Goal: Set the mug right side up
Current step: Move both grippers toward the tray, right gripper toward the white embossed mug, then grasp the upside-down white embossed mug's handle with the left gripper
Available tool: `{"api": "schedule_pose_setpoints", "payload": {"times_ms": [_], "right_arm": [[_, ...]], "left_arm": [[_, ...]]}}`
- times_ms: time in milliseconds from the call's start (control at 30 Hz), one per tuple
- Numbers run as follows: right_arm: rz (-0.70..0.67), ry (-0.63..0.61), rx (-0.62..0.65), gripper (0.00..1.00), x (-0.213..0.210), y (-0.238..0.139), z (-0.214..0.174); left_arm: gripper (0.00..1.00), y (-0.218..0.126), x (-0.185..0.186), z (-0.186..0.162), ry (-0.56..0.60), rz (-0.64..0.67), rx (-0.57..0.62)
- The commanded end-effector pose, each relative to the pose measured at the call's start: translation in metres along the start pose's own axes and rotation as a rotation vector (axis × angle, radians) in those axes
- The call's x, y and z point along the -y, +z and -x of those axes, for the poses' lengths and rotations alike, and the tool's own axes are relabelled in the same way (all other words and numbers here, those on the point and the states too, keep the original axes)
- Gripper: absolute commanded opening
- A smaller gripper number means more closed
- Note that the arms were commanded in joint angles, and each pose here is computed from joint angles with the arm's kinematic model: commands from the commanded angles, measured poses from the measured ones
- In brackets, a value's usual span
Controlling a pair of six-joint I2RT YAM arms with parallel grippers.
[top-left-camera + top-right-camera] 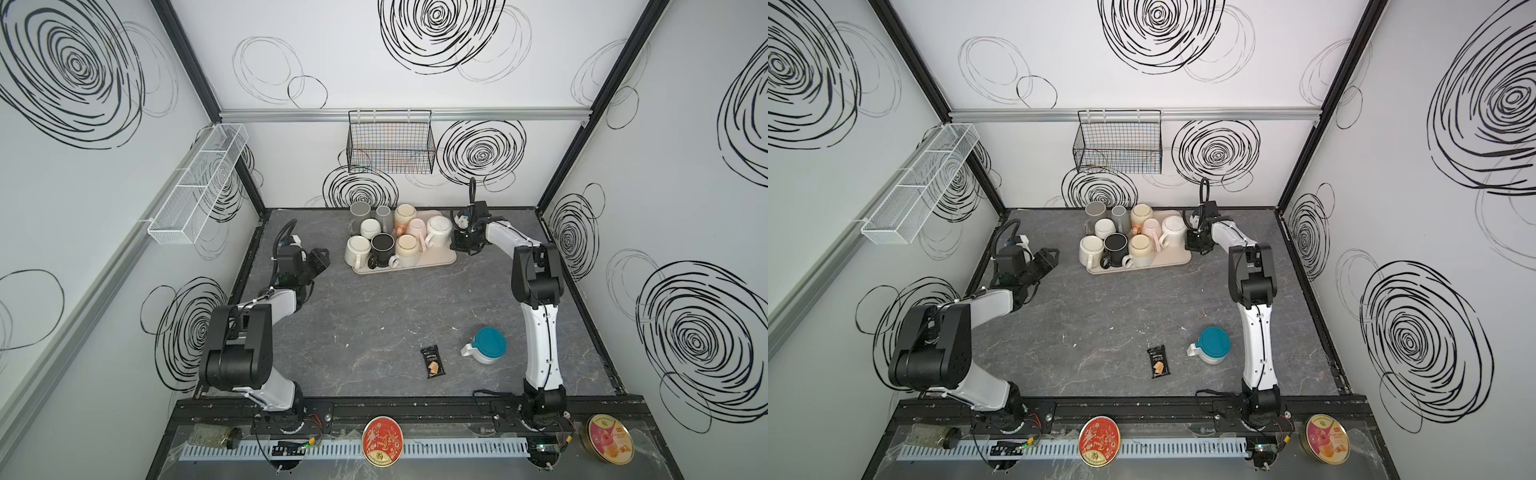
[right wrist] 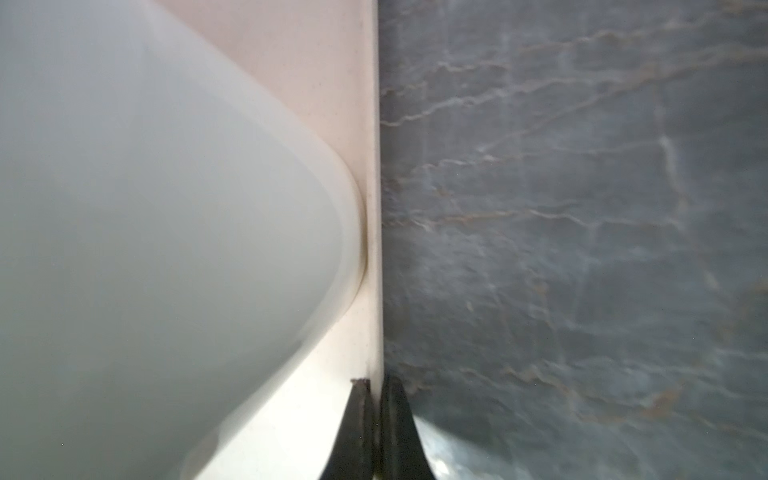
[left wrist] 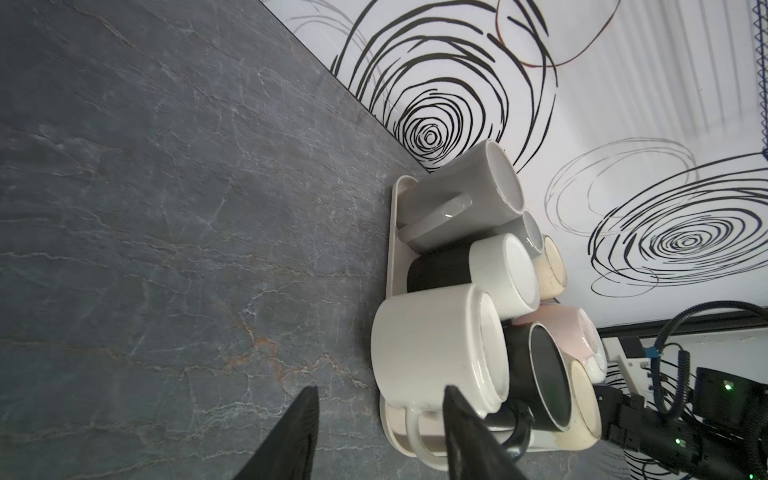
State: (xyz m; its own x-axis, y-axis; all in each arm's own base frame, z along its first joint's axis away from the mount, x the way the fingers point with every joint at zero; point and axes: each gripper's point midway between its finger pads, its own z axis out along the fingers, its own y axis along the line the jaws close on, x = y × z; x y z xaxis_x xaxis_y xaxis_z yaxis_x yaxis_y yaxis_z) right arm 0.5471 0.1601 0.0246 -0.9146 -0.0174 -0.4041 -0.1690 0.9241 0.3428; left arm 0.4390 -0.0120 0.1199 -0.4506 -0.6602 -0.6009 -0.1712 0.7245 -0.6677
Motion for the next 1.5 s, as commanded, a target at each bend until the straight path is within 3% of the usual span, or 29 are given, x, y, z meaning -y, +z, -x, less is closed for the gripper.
{"api": "schedule_pose_setpoints", "payload": {"times_ms": [0,600,867,1000,1233,1467], "right_arm": [[0.177,-0.07,-0.072,0.0,-0.078,0.021,-0.019],[0.382,-0.194,-0.055,0.0,-0.221,0.056,-0.033],[0.428,-0.185,-0.029,0.0,-0.252,0.051,-0.033],[0.408,-0.185,0.016,0.05,-0.255,0.034,-0.021],[0.388,-0.171,0.155,0.29,-0.25,-0.014,0.007],[0.383,-0.131,0.227,0.33,-0.233,-0.049,0.012]], "left_arm": [[0.51,-0.01,-0.005,0.009,0.025,0.02,0.03],[0.51,-0.033,-0.001,0.021,0.095,0.029,0.044],[0.52,-0.037,0.011,0.018,0.17,0.026,0.02],[0.53,-0.033,0.029,0.009,0.254,0.02,-0.015],[0.55,-0.023,0.067,-0.005,0.444,-0.001,-0.065],[0.58,-0.002,0.111,-0.031,0.709,-0.003,-0.132]]}}
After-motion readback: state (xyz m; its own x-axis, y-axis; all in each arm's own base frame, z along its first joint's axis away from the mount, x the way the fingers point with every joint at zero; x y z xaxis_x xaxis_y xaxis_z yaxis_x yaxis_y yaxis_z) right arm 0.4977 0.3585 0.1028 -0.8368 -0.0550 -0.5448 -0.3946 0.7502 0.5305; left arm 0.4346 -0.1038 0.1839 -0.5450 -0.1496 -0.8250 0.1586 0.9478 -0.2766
